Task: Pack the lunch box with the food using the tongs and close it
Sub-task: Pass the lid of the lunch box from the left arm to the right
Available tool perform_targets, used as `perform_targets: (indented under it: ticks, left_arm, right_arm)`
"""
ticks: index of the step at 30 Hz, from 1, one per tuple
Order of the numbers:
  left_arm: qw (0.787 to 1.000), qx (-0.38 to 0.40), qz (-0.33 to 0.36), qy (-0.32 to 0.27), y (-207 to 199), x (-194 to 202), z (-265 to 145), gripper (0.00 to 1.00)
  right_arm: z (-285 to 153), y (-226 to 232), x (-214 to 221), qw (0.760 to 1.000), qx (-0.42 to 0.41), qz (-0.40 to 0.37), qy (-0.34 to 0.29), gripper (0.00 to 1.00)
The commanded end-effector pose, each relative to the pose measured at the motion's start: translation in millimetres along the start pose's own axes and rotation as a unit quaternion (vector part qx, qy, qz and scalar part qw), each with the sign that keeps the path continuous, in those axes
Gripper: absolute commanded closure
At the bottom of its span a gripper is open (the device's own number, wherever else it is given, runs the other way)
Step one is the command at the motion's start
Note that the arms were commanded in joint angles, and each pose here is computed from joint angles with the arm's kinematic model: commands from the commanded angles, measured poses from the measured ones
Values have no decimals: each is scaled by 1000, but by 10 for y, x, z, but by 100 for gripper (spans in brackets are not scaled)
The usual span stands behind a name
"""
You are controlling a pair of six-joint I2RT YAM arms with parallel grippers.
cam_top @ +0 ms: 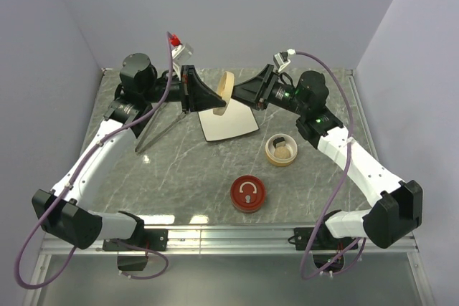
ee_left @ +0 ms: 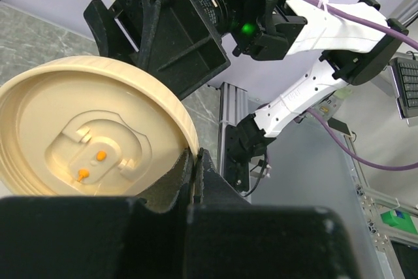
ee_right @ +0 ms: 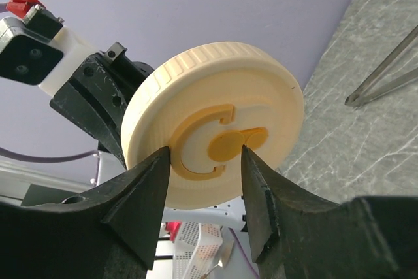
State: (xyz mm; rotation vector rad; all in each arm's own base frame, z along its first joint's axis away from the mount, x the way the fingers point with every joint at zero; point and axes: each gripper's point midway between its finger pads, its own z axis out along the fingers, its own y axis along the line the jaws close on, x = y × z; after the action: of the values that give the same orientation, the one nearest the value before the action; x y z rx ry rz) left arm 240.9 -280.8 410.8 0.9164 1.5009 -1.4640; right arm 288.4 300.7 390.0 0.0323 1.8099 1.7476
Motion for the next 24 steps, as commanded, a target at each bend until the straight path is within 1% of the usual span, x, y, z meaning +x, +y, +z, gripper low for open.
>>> perform_targets:
  ticks: [1, 2, 4, 5, 9, 16, 19, 20, 22, 23, 24]
  left_arm:
    - [998, 14, 55, -18, -171, -231, 19, 100]
    - [998, 16, 58, -18, -181, -233, 16, 100]
    - [998, 14, 60, -18, -176, -233, 11, 100]
    - [998, 12, 59, -18, -171, -227, 9, 100]
    - [998, 8, 58, -22, -162, -246, -16, 100]
    - [998, -7, 61, -28, -93, -304, -63, 100]
    - [998, 0, 59, -32, -107, -325, -72, 100]
    - [998, 1, 59, -33, -105, -334, -71, 100]
    - [998, 6, 60, -36, -125, -369, -74, 100]
    - [998, 7, 56, -38, -128, -388, -78, 100]
    - [998, 5, 55, -41, -110, -410, -100, 100]
  right_arm:
    - [47, -41, 14, 1000, 6, -7, -3, 47]
    - [40, -76, 5, 1000, 19, -8, -4, 51]
    - [39, -173, -53, 999, 47, -20, -20, 57]
    - [18, -270, -61, 997, 73, -13, -23, 60]
    - [-57, -454, -142, 993, 112, -9, -43, 61]
    - [-179, -437, -283, 990, 124, -21, -61, 62]
    - [-178, -345, -261, 994, 95, -21, -51, 61]
    - [-173, -319, -281, 995, 76, -27, -54, 59]
    - [-176, -296, -218, 998, 53, -22, -39, 56]
    - [-181, -203, -287, 998, 25, -42, -47, 49]
    - [-209, -128, -246, 998, 1, -53, -31, 46]
